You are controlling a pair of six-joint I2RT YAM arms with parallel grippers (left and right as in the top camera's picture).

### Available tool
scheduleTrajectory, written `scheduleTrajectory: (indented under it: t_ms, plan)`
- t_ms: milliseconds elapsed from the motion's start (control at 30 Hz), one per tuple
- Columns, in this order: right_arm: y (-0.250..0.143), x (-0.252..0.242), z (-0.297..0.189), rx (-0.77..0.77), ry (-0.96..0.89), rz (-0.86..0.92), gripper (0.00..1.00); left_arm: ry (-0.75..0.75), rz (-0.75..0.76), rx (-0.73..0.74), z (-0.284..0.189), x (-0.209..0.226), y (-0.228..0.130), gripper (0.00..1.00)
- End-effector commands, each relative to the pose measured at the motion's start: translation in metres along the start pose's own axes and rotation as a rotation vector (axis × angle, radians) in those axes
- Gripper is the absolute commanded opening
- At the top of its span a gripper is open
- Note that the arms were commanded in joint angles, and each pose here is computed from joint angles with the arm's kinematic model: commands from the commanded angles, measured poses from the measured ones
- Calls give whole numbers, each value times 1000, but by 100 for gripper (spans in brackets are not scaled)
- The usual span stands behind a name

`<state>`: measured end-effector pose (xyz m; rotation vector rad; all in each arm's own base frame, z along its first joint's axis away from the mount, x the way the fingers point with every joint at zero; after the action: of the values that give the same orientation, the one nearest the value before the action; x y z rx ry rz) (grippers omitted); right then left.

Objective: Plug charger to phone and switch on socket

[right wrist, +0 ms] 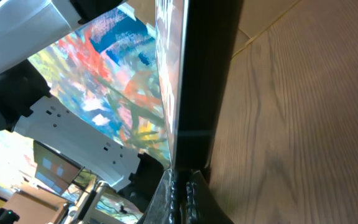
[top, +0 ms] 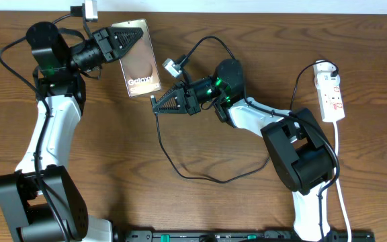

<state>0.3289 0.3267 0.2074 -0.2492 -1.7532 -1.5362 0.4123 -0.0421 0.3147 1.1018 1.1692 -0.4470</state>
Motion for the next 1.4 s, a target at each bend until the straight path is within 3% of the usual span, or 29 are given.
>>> scheduleTrajectory:
  t_ms: [0,1367]
  plan:
    - [4,2,5,-12,-1,3,1,0,28,-8,1,-1,0,8]
    - [8,1,1,-44,-22,-6,1,-18,49,25,10,-5,-7,8]
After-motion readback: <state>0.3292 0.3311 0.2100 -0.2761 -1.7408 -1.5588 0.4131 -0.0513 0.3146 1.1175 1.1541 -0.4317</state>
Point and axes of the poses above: each gripper's point midway between its finger pads, its own z axis out along the fingers, its own x axis along the line the jaws close on, y = z × x, the point moved 6 cm from there along -z, back along the fingers, and after that the axes turned 9 degrees about -z, right-handed, at the moved point
